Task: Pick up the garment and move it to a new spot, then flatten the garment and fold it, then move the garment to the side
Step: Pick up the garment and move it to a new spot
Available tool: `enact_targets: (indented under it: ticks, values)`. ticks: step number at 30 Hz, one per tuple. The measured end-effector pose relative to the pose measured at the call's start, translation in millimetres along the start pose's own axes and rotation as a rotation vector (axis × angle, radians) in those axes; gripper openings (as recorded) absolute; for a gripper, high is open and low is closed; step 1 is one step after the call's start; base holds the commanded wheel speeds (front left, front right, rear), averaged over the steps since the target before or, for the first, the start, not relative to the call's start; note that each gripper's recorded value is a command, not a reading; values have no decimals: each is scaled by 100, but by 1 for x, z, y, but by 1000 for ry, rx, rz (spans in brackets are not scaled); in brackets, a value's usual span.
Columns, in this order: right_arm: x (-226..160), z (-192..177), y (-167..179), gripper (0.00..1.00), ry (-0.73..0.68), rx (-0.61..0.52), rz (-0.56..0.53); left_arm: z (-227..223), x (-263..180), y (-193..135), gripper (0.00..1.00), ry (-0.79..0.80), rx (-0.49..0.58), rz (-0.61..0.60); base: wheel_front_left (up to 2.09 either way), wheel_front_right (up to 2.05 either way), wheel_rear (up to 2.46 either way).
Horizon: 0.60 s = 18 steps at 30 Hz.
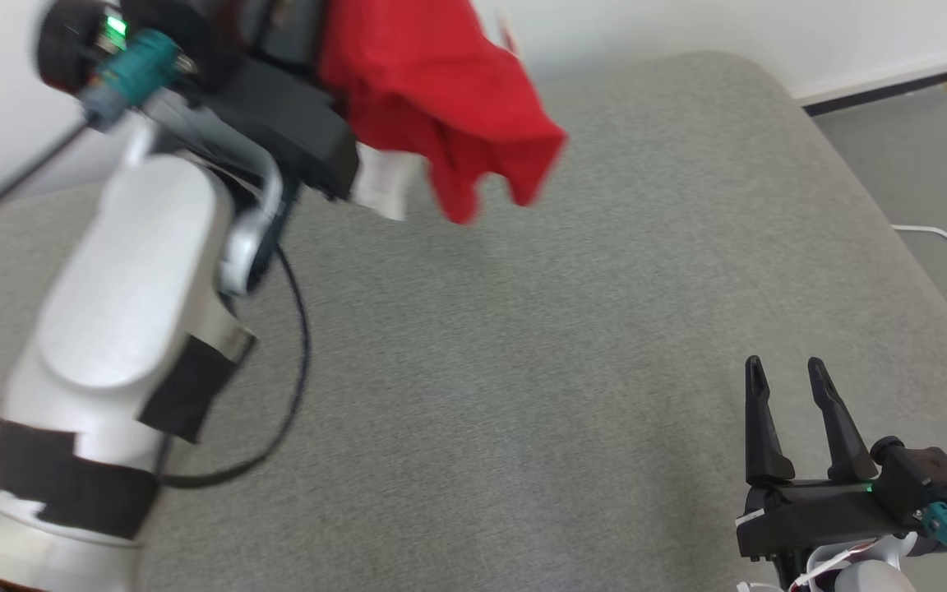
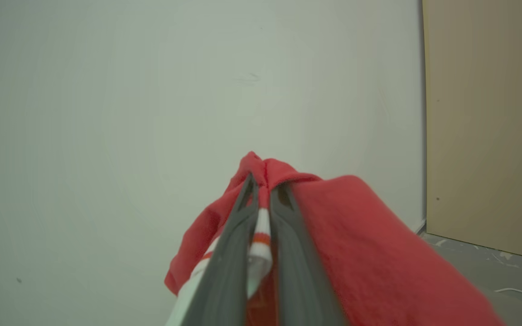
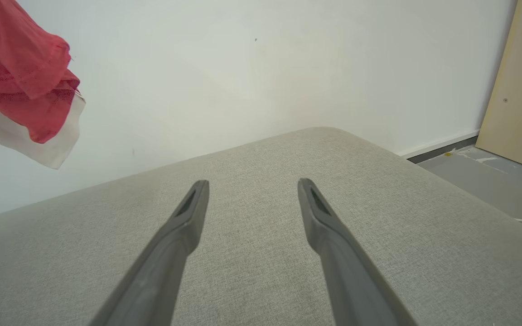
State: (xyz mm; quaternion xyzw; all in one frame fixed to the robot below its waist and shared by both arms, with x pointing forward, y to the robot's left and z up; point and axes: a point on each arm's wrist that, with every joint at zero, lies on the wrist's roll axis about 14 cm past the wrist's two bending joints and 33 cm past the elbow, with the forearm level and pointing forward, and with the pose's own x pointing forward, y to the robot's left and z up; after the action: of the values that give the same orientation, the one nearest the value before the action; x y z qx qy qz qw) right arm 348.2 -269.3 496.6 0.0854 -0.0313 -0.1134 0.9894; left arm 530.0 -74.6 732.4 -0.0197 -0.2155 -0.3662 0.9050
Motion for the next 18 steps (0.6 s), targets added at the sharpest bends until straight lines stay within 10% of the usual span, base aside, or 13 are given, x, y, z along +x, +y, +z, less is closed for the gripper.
enact_targets:
  ticks: [18]
  values:
    - [15,-12,11,100,30,-3,31,-195,-124,-38,0,449,-287,143,0,0,0]
